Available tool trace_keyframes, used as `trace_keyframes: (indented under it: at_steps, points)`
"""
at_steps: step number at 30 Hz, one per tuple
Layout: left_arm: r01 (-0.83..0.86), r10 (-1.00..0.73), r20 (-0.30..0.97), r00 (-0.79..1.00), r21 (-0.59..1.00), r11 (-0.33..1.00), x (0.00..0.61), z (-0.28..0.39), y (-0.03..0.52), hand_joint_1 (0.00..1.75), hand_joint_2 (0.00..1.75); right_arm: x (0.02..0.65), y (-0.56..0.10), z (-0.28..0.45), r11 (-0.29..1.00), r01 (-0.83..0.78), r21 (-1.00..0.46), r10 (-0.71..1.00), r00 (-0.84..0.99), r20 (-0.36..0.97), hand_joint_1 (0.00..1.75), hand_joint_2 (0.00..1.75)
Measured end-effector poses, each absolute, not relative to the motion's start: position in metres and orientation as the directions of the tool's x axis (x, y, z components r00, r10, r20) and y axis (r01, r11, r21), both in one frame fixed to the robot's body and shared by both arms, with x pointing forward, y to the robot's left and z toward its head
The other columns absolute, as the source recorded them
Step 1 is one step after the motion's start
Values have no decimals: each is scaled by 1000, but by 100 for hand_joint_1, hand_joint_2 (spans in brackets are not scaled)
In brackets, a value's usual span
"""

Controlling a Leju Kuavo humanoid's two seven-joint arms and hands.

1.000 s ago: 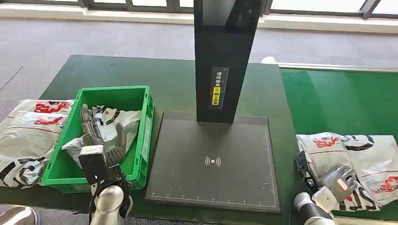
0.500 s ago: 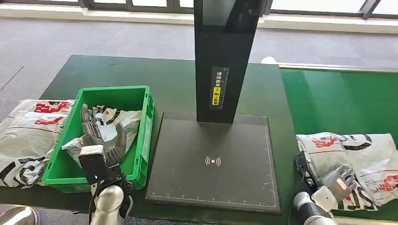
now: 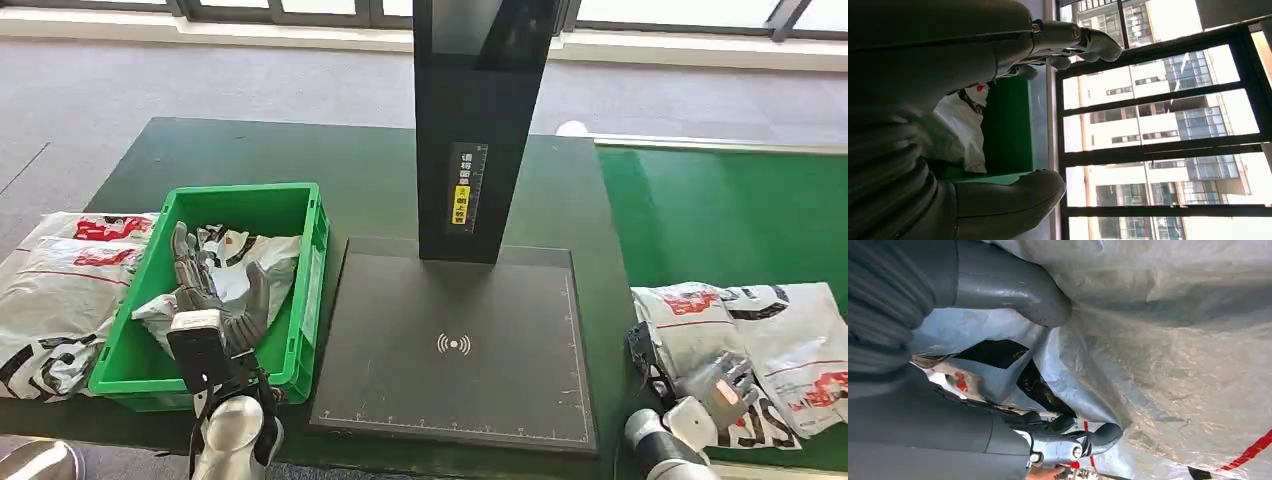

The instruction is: Moved the parcel from conveyor to table for the left to box.

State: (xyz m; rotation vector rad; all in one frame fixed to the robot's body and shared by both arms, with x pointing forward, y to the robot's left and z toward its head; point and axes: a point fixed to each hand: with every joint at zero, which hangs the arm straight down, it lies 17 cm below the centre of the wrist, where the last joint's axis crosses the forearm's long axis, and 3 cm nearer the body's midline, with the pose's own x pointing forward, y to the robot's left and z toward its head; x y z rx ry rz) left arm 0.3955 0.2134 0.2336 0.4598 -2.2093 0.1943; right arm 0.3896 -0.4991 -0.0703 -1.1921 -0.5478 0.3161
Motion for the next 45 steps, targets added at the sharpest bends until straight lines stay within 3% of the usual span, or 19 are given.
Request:
trace_keyframes:
  at_steps: [16,17,45]
  points:
    - [-390,-259,778,-572,19,921,396,234,213,0,175,390,-499,-71,349,50,-936,509,829,234,0,175]
    - [-390,-259,778,-572,19,921,396,234,213,0,175,389,-499,-71,350,50,-936,509,829,234,175,175]
    - [-390,-266,775,-574,27,920,395,234,212,0,175,406,-495,-66,368,36,-929,552,795,249,175,175]
